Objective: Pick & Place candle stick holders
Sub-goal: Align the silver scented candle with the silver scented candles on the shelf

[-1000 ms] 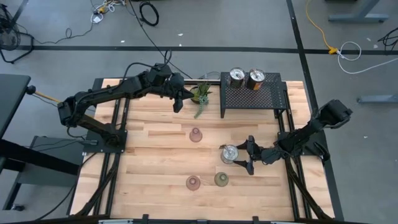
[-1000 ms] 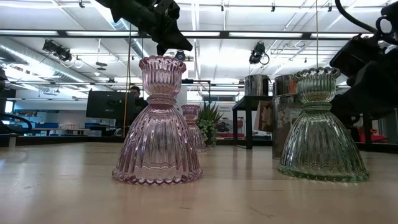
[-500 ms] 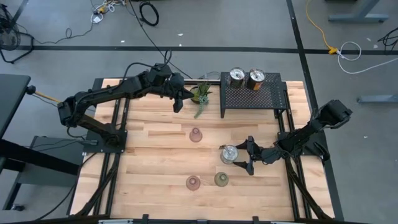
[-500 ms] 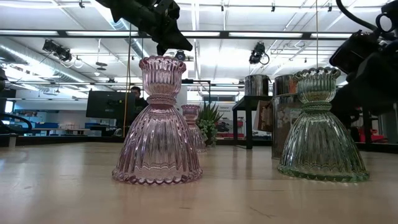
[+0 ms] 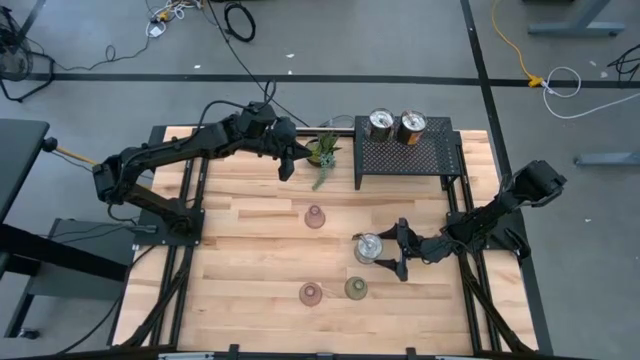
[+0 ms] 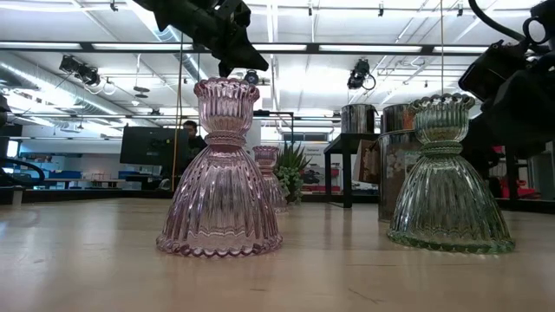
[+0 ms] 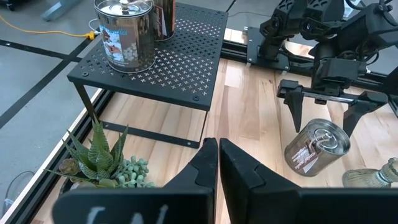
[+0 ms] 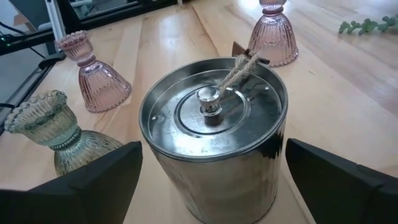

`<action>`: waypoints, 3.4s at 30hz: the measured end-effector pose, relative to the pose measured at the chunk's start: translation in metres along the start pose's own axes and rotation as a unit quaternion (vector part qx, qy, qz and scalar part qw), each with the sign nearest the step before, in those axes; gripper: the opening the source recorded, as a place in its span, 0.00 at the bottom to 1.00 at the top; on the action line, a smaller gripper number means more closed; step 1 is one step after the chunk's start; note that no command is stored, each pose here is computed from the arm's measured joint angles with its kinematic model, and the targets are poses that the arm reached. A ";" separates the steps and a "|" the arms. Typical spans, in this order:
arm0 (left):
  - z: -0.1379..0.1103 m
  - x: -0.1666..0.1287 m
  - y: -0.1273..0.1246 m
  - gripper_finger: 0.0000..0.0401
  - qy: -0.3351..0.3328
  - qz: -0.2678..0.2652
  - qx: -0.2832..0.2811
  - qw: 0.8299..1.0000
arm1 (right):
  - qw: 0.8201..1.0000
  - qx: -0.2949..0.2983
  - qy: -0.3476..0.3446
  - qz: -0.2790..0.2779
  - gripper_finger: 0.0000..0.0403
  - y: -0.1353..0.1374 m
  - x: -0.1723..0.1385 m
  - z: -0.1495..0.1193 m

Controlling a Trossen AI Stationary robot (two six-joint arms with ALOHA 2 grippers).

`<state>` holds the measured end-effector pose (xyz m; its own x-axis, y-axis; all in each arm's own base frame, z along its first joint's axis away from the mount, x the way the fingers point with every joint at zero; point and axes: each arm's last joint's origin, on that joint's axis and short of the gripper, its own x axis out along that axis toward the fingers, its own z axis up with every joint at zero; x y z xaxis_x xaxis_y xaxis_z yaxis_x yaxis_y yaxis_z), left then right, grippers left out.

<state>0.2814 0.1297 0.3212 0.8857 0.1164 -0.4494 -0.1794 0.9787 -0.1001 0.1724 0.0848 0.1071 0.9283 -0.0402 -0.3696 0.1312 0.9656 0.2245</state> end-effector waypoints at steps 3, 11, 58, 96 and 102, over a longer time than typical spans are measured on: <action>0.000 0.000 0.000 0.04 0.000 0.000 0.000 1.000 | 1.000 0.000 -0.002 -0.004 0.97 -0.001 0.002 0.002; 0.000 0.000 0.000 0.04 0.000 0.000 0.000 1.000 | 0.999 -0.033 0.010 -0.011 0.97 0.006 0.013 0.014; -0.004 0.000 0.000 0.04 0.019 -0.001 -0.002 1.000 | 0.999 -0.025 -0.010 -0.045 0.80 0.020 0.036 0.045; -0.005 0.000 0.000 0.04 0.026 -0.002 0.018 1.000 | 0.902 0.043 -0.120 -0.413 0.80 -0.066 -0.141 0.116; -0.005 0.000 0.000 0.04 0.026 -0.002 0.018 1.000 | 0.869 0.040 -0.131 -0.476 0.80 -0.074 -0.146 0.124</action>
<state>0.2791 0.1286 0.3166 0.8630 0.1049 -0.4942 -0.1602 0.9846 -0.0707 0.0701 -0.0125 0.2561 0.4314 -0.8779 -0.2076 0.8971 0.4419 -0.0042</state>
